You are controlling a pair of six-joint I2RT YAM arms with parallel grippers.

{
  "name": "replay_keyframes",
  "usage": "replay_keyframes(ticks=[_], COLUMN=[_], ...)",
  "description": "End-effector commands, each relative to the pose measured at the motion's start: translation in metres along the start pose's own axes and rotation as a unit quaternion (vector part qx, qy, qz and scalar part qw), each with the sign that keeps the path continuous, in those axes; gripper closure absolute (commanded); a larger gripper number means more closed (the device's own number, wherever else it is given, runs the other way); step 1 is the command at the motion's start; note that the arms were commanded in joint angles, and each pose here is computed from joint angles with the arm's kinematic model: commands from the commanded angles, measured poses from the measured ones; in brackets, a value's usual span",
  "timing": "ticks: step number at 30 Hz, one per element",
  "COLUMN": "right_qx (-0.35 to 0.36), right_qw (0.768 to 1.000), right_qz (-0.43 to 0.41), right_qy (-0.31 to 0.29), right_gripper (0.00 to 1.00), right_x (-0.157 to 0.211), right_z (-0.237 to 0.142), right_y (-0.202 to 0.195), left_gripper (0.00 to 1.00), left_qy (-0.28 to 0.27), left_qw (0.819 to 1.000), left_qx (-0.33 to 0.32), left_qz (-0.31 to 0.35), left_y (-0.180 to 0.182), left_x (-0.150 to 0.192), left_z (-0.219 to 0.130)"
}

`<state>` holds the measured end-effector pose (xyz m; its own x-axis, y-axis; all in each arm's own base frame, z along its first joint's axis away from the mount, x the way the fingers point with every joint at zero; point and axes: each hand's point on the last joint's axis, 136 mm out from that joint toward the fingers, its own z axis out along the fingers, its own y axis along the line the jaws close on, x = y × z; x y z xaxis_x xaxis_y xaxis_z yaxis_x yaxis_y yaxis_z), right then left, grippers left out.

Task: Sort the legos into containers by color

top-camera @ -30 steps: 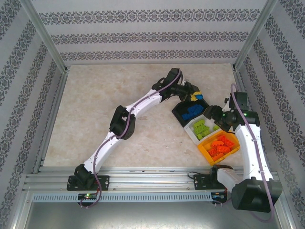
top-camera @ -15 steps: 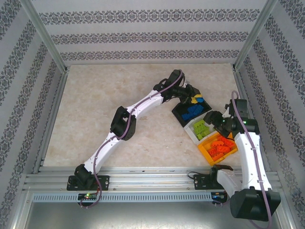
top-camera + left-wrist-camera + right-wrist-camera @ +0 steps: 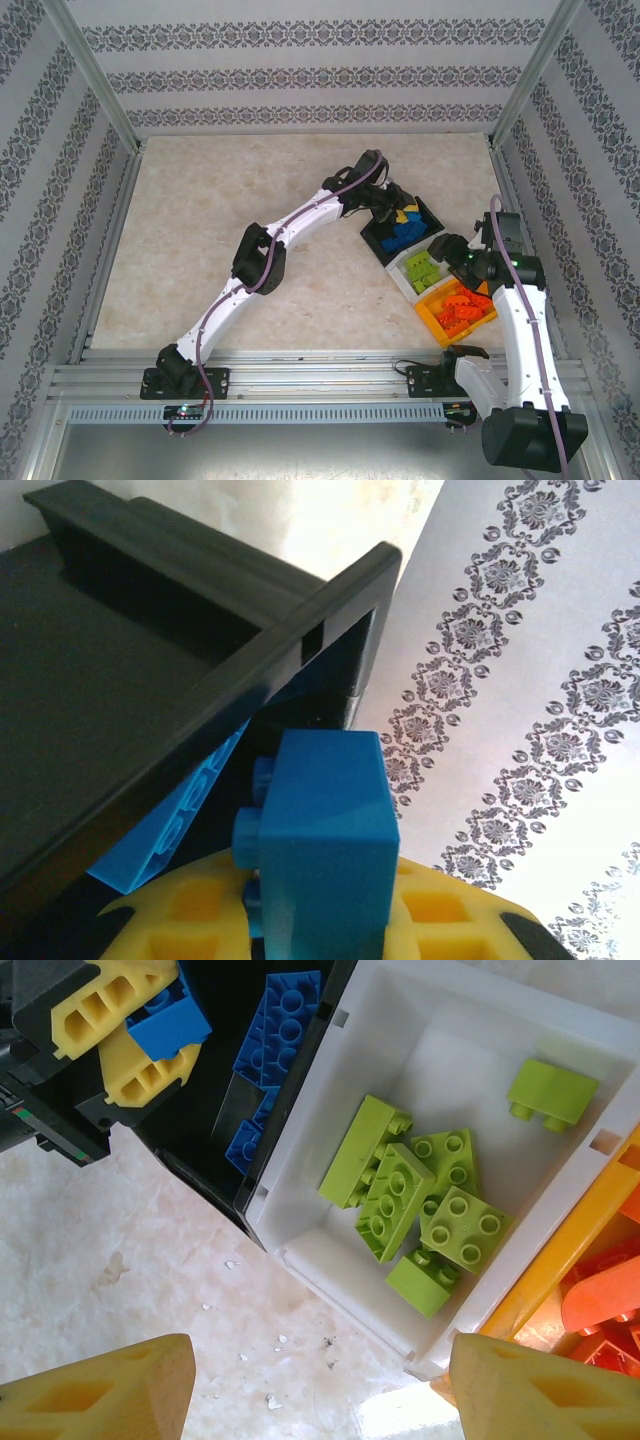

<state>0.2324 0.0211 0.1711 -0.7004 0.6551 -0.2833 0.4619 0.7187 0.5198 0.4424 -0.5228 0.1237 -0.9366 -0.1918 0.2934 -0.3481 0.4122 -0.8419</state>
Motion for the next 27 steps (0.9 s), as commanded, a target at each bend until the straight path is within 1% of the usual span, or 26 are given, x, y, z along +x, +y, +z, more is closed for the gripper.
replay_keyframes(ticks=[1, 3, 6, 11, 20, 25, 27], right_qx=[-0.008, -0.009, -0.006, -0.003, 0.000, 0.005, 0.005], right_qw=[1.000, 1.000, 1.000, 1.000, 1.000, 1.000, 1.000], right_qz=[0.014, 0.015, 0.012, 0.009, 0.001, -0.007, -0.009], right_qy=[0.005, 0.005, 0.006, 0.009, 0.013, 0.015, 0.016], right_gripper=[0.31, 0.31, 0.31, 0.31, 0.30, 0.30, 0.30], right_x=[0.005, 0.006, 0.006, 0.009, 0.006, 0.005, 0.005], right_z=[0.000, 0.000, -0.002, -0.001, 0.002, 0.002, 0.002], right_y=[-0.001, -0.001, -0.002, -0.003, -0.003, -0.004, -0.004], left_gripper=[0.87, 0.86, 0.82, 0.70, 0.48, 0.44, 0.41], left_qy=[0.011, 0.011, 0.014, 0.014, 0.005, 0.000, -0.005], left_qw=[1.000, 1.000, 1.000, 0.999, 0.999, 0.999, 1.000], left_qx=[-0.017, -0.021, -0.024, -0.034, -0.036, -0.033, -0.031], left_qz=[0.010, 0.012, 0.009, 0.005, 0.001, 0.001, 0.001], left_y=[0.004, 0.007, 0.012, 0.020, 0.022, 0.022, 0.020], left_x=[0.016, 0.016, 0.016, 0.014, 0.010, 0.007, 0.005], left_z=[0.004, 0.005, 0.007, 0.008, 0.009, 0.010, 0.010])
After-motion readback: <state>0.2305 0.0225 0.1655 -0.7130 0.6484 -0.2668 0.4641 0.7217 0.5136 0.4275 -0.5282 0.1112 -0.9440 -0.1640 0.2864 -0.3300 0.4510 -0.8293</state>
